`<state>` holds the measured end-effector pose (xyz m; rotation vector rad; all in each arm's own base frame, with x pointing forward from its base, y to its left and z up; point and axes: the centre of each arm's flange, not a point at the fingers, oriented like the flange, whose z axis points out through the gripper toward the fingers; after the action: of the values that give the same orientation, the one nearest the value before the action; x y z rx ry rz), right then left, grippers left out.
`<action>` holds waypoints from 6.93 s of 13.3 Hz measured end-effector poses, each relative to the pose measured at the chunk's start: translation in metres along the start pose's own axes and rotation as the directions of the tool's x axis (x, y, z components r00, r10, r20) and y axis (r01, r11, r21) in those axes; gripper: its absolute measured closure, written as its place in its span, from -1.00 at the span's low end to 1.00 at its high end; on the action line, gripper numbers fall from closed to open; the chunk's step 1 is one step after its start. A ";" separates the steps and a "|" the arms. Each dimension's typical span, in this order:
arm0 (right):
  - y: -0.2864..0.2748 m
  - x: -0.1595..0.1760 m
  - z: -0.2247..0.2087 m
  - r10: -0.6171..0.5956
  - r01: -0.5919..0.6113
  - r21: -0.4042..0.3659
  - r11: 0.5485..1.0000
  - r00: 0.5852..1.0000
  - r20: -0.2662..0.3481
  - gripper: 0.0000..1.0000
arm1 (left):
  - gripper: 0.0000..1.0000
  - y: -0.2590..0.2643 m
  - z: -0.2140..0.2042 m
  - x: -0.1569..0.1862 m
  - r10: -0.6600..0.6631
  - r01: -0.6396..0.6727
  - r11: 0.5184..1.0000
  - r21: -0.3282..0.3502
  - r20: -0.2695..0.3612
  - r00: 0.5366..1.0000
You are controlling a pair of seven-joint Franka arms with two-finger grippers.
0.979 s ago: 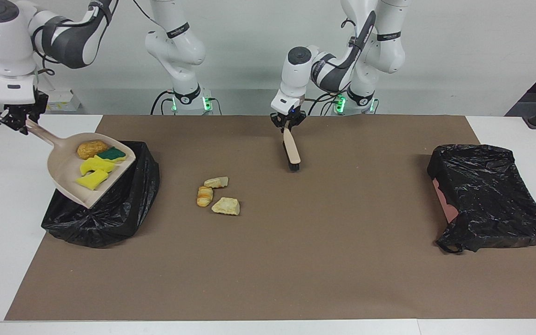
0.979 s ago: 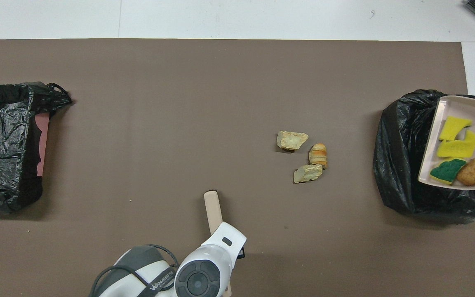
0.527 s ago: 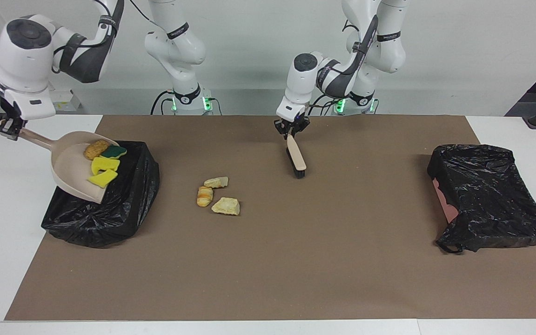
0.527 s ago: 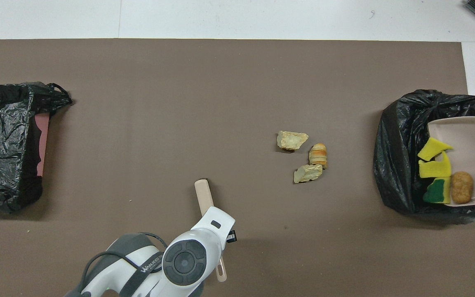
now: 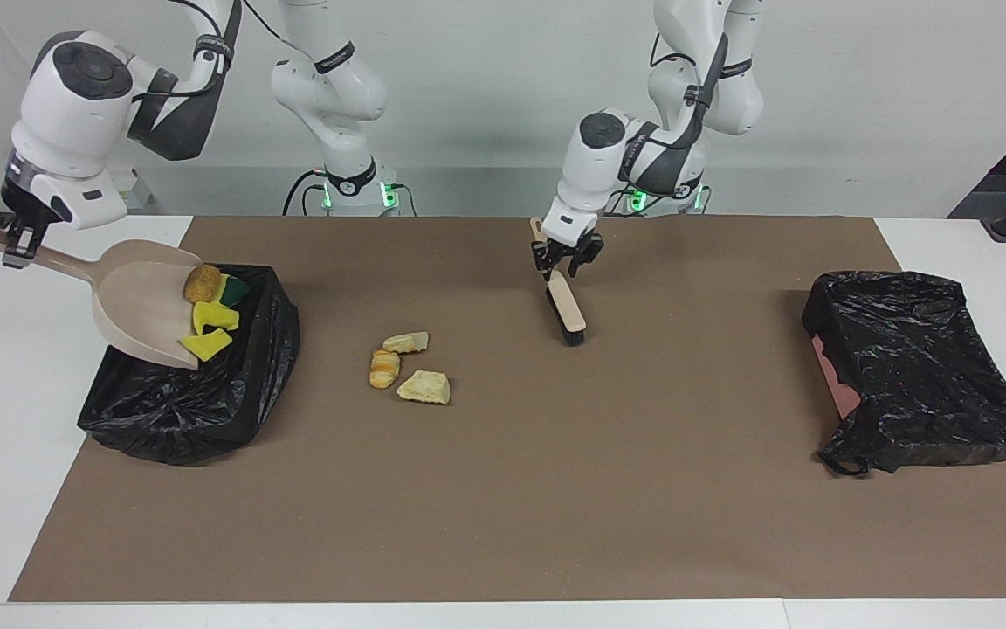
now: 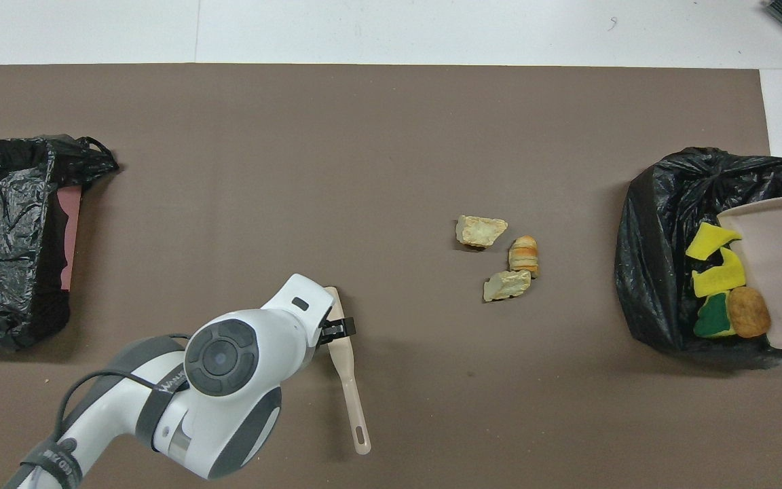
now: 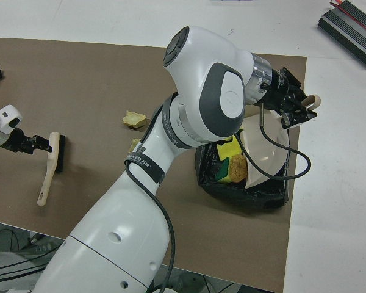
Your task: Sweep and dump trash in bin
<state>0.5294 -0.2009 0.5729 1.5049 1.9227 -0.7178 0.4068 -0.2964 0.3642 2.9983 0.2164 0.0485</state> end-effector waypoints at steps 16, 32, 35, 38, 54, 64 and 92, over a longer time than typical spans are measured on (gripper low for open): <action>0.003 0.112 -0.180 0.594 -0.558 0.206 0.804 0.740 -0.314 0.36 | -1.00 -0.216 -0.133 0.235 0.165 -0.160 0.985 0.056 -0.095 0.982; 0.201 0.542 -0.313 0.975 -0.609 0.778 -0.155 -0.219 0.023 0.36 | -1.00 -0.211 -0.275 0.194 0.286 -0.292 0.949 0.120 0.064 0.956; 0.209 0.570 -0.298 0.975 -0.599 0.785 -0.161 -0.221 0.031 0.36 | -1.00 -0.209 -0.276 0.192 0.299 -0.307 0.943 0.125 0.076 0.951; 0.210 0.581 -0.290 0.977 -0.604 0.780 -0.160 -0.209 0.039 0.36 | -1.00 -0.209 -0.276 0.192 0.322 -0.330 0.936 0.123 0.080 0.943; -0.003 0.588 -0.354 0.994 -0.647 0.755 0.108 0.082 -0.072 -1.00 | -1.00 -0.096 -0.157 0.201 0.462 -0.471 0.876 0.102 0.104 0.881; -0.035 0.631 -0.331 0.987 -0.645 0.748 0.156 0.124 -0.098 0.12 | -1.00 0.062 -0.025 0.166 0.304 -0.303 0.952 0.051 -0.019 0.952; 0.026 0.356 -0.115 0.975 -0.803 0.587 -0.108 0.029 0.219 0.47 | 0.35 -0.041 -0.039 0.108 0.804 -0.820 0.571 0.031 0.179 0.566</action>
<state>0.4738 0.1220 0.3900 2.9155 0.1394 -0.3236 0.5061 -0.2358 0.3998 2.8762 -1.2492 -0.0973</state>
